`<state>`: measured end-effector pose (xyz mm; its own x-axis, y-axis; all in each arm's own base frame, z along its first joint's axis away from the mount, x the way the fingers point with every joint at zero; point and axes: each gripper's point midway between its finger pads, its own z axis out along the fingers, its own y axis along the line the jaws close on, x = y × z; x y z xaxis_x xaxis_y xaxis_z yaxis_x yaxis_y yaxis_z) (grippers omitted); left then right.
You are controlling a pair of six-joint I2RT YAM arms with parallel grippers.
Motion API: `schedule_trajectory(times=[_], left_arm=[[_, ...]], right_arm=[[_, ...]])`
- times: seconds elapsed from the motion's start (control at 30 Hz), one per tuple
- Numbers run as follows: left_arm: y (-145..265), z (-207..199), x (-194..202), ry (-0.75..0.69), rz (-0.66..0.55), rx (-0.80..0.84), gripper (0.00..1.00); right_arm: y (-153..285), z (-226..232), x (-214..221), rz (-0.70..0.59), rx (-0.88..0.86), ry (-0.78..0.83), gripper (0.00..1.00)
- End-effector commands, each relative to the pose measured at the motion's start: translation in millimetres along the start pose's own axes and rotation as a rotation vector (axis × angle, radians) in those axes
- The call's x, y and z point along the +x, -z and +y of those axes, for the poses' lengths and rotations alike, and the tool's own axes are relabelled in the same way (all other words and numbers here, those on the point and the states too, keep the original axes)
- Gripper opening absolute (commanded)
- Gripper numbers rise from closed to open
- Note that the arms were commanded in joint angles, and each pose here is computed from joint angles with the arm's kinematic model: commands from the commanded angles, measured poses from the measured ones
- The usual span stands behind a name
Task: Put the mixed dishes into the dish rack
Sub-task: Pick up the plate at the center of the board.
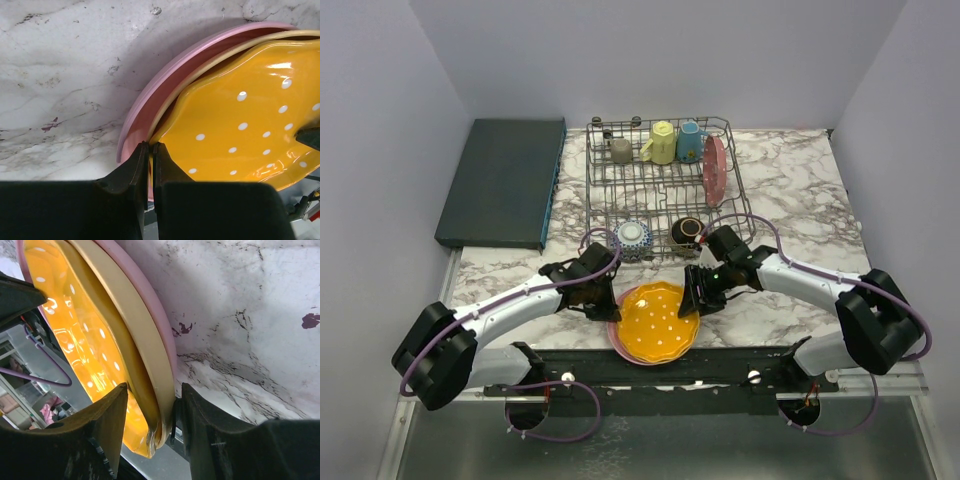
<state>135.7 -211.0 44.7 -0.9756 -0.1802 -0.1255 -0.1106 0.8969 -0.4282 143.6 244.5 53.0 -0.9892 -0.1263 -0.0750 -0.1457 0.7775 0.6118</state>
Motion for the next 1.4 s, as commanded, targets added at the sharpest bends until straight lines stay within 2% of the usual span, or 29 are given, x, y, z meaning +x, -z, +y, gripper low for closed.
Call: schedule_trajectory(times=[0.0, 0.13, 0.33, 0.63, 1.37], left_arm=[[-5.3, -23.3, 0.1, -0.015, 0.006, 0.08, 0.0], [-2.7, -25.2, -1.2, -0.019, -0.004, 0.09, 0.0], [6.1, -30.6, -5.5, -0.03, -0.033, 0.111, 0.0], [19.8, -27.1, -11.5, -0.059, -0.076, 0.086, 0.0], [53.2, -26.9, -17.4, -0.069, -0.155, 0.093, 0.0]], right_arm=[[-6.1, 10.8, -1.7, 0.001, -0.042, 0.034, 0.5], [-3.1, 12.1, -5.1, -0.012, -0.03, 0.042, 0.51], [10.0, 11.6, -13.4, -0.065, 0.027, 0.066, 0.59], [29.9, -2.9, -19.3, -0.13, 0.16, 0.071, 0.64], [46.1, 19.1, -23.0, -0.184, 0.09, 0.055, 0.62]])
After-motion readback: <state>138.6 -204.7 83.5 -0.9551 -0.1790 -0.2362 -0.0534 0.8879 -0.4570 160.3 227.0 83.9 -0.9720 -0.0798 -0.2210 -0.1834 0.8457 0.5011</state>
